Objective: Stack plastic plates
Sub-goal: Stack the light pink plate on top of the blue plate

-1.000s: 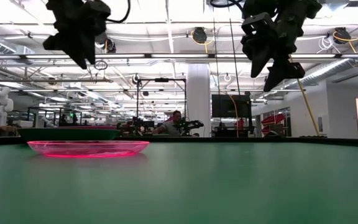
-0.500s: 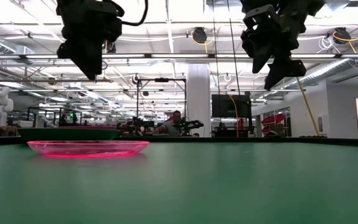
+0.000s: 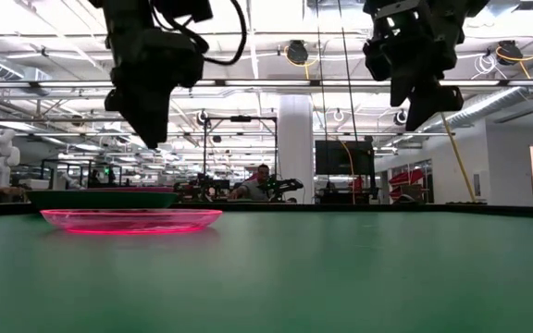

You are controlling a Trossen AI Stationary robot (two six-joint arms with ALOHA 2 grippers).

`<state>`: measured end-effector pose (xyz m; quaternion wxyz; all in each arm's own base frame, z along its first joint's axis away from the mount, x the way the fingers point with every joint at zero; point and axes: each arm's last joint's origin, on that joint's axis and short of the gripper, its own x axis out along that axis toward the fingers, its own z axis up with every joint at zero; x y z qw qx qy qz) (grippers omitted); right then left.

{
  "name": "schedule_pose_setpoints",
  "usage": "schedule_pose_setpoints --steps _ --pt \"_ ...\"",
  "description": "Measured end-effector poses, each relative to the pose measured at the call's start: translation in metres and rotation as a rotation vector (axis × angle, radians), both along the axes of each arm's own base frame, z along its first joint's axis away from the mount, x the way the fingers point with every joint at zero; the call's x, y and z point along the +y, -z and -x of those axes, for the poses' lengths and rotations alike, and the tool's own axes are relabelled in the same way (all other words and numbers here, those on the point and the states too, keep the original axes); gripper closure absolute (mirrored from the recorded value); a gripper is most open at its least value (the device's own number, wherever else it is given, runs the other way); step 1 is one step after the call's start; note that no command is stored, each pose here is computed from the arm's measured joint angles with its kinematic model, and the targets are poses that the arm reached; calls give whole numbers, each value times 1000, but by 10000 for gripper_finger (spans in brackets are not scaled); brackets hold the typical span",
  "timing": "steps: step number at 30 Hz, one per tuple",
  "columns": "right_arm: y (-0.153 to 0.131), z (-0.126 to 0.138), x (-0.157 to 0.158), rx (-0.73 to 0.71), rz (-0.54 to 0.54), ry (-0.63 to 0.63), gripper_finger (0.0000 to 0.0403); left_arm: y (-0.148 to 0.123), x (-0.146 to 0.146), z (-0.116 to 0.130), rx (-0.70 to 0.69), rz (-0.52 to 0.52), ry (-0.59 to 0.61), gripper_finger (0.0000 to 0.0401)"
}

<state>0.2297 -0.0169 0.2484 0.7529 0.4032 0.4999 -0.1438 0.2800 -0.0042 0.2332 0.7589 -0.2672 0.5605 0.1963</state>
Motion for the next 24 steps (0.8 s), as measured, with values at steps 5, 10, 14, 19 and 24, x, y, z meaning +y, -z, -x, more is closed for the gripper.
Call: schedule_pose_setpoints --steps 5,10,14,19,24 --pt "0 0 5 2 10 -33 167 17 3 -3 37 38 2 254" --pt "1 2 5 21 15 -49 167 38 0 -3 78 98 21 254" --pt "1 3 5 24 18 -58 167 48 -3 -6 79 120 17 254" --pt "1 3 5 24 25 -73 167 54 -3 -8 104 114 -5 254" --pt "1 3 5 21 35 -92 167 66 -5 -10 154 112 7 254"
